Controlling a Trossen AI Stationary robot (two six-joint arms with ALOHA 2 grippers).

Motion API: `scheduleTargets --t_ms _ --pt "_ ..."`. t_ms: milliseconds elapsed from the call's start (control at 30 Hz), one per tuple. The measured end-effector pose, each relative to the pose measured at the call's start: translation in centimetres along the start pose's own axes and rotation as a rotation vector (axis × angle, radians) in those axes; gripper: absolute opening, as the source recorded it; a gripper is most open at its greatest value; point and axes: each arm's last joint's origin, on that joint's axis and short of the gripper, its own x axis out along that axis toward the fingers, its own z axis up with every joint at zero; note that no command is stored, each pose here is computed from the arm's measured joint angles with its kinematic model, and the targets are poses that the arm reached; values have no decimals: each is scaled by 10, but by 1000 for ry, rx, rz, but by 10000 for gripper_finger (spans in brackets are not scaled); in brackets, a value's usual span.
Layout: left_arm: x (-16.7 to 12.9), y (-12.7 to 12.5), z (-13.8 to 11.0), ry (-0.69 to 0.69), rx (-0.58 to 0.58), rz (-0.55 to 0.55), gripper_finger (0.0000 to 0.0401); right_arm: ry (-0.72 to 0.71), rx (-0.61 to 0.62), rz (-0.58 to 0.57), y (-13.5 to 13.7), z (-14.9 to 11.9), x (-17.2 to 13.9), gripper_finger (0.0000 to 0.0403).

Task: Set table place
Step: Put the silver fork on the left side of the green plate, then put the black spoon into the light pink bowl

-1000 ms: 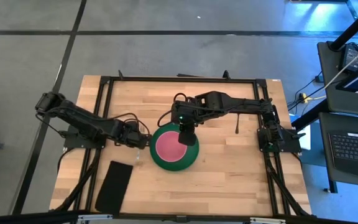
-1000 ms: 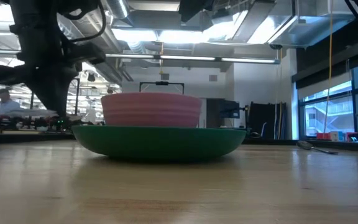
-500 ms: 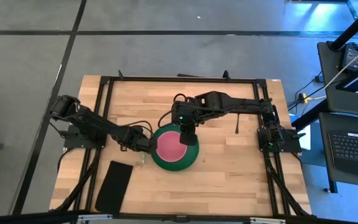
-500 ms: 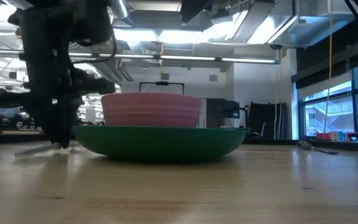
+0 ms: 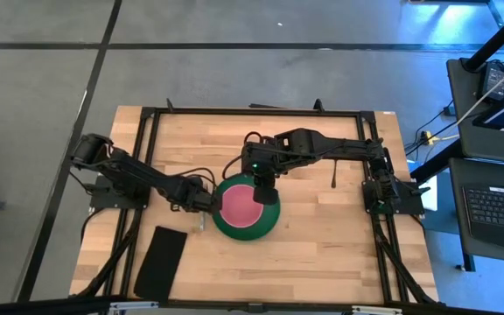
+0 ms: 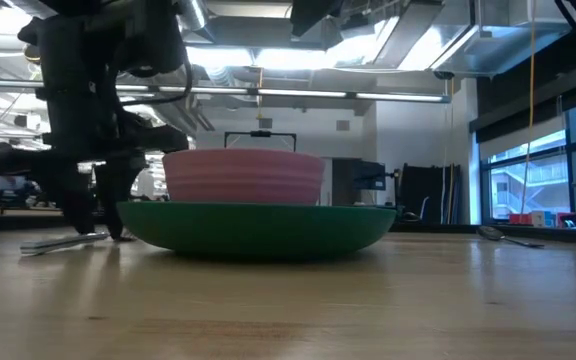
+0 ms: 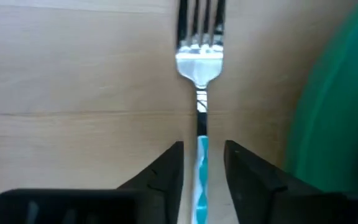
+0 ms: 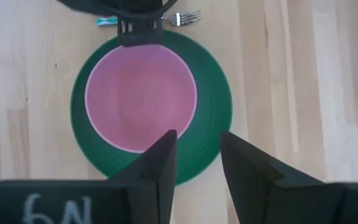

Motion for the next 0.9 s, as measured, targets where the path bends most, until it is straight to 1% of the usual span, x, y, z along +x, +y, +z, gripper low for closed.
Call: scheduleTargets --t_ms 100,167,300,333,467,567,633,733,800,900 --pt "-8 -1 1 10 -7 -37 127 6 -29 -1 0 -1 0 124" --pt "-13 -1 2 18 -9 -55 134 42 -25 -4 -1 -4 0 120" --pt "-23 0 4 38 -14 -91 138 174 71 -32 -11 -16 -1 107" --pt "-26 0 4 41 -15 -101 137 182 94 -37 -14 -17 0 103" --pt "-37 0 7 52 9 -152 130 170 151 -37 -21 -17 -5 92" --pt "-46 1 9 58 39 -191 126 142 198 -47 -32 -19 -16 88" --pt "-51 2 11 58 54 -208 124 115 260 -63 -43 -22 -28 87" --pt "-58 4 14 57 79 -227 124 58 369 -135 -57 -27 -47 88" --pt "-62 6 17 54 98 -236 124 15 447 -168 -62 -31 -61 89" --pt "-67 7 20 51 117 -260 124 0 543 -179 -63 -45 -75 89"
